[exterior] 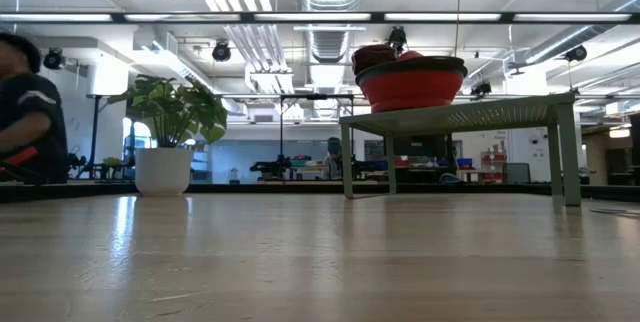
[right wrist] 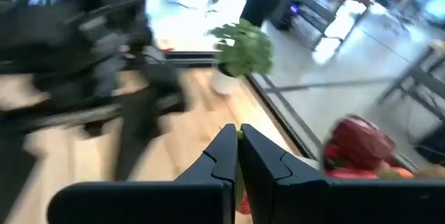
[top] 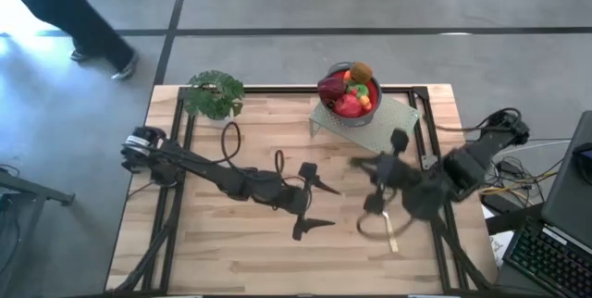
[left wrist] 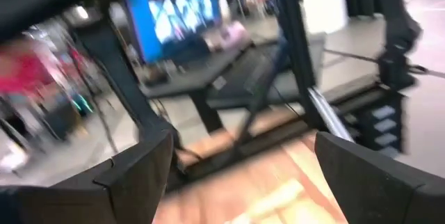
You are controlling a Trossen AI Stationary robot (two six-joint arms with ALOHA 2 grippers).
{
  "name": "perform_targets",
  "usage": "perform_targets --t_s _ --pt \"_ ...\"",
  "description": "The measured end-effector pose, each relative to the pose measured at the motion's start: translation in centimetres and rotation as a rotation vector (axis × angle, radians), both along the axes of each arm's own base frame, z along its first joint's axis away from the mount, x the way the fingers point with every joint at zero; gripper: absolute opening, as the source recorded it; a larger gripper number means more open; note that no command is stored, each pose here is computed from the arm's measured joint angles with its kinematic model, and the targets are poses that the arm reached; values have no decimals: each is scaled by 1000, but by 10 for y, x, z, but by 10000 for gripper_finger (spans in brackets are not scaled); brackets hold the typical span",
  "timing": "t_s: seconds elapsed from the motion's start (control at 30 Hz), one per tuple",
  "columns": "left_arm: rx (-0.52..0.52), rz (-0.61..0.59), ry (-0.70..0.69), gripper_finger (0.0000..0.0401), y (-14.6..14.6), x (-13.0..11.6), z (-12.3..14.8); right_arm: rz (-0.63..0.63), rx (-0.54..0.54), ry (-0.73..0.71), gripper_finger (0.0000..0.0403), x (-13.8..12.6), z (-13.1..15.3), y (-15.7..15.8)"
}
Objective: Pick & Place Fruit
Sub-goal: Put the red strawberry into the red strainer bowl
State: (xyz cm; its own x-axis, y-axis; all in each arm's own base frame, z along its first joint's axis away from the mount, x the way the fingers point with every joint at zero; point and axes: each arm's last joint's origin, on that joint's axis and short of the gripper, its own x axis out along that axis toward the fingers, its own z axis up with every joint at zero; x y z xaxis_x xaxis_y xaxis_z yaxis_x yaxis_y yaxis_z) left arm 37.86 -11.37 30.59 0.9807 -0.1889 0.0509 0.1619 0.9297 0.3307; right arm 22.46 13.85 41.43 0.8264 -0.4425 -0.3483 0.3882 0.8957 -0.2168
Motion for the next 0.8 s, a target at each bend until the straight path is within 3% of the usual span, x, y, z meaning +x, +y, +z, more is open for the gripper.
perform_targets --t_s 0.33,0.8 --pt "-171 -33 198 356 -10 -3 -16 -232 55 61 8 -1 10 -83" --pt "-188 -53 240 356 -19 -7 -19 -458 147 182 8 8 0 -183"
